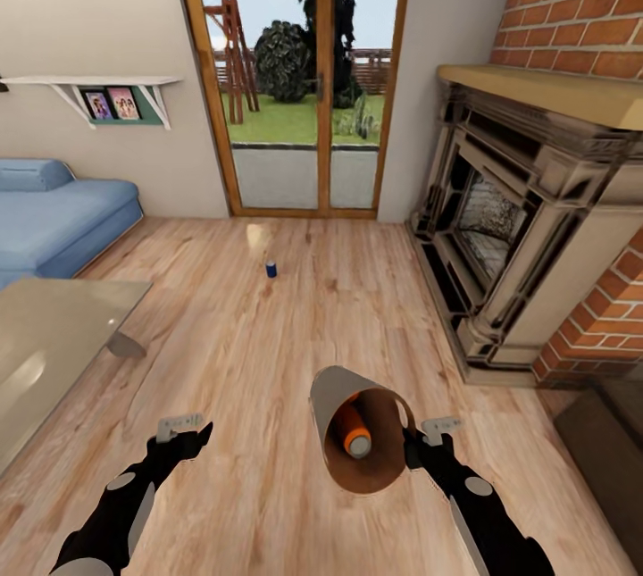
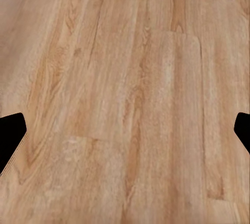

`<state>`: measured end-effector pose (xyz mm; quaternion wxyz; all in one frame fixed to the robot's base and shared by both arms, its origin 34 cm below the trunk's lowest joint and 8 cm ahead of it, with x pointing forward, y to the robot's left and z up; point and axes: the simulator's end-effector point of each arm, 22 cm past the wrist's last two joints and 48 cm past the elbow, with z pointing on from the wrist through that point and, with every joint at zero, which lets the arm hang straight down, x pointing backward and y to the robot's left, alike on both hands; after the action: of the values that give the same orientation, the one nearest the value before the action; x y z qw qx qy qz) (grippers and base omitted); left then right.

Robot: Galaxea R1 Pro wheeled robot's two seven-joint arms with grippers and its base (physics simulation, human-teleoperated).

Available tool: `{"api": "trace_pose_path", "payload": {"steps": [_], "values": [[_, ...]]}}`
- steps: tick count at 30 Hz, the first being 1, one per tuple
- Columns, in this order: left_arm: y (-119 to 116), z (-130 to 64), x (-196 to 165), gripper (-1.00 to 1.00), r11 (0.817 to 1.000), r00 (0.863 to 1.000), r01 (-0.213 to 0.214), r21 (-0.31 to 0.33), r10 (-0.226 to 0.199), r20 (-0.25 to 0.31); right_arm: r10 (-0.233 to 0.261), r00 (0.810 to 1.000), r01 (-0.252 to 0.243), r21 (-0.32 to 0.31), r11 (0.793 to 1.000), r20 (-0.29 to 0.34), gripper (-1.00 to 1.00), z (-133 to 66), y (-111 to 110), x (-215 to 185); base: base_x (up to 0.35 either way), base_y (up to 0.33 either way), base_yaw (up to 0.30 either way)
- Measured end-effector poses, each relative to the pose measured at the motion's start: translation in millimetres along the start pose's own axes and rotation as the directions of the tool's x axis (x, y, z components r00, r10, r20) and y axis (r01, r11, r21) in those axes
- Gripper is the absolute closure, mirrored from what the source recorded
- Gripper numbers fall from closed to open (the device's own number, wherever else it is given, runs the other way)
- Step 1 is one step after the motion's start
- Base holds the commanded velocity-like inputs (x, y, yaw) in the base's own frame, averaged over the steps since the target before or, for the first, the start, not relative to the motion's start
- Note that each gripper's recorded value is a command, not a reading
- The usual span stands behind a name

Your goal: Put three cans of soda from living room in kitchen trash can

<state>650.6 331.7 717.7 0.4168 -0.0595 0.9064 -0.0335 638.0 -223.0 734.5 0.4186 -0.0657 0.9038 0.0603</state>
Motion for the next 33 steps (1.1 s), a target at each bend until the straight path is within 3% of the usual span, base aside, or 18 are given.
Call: {"api": "trace_pose_path", "payload": {"steps": [3,13,33], "values": [[0.1,-0.1,-0.3,-1.00,1.000,1.000,0.000,0.000,0.000,0.000,0.009,1.000,-0.009,0.046,0.999,0.002,1.00,-4.0,-27.9,0.2,0.313,0.145,0.000],[0.1,-0.1,-0.9,-1.00,1.000,1.000,0.000,-0.001,0.000,0.002,-0.007,1.000,0.007,0.092,0.996,-0.004,1.00,-11.6,-65.8,2.8,0.316,0.124,0.000],[0.2,-0.2,-1.1,-1.00,1.000,1.000,-0.001,-0.001,0.001,0.003,0.024,1.000,-0.024,0.128,0.991,-0.001,1.00,-16.3,-84.8,5.2,0.324,0.038,0.000]]}}
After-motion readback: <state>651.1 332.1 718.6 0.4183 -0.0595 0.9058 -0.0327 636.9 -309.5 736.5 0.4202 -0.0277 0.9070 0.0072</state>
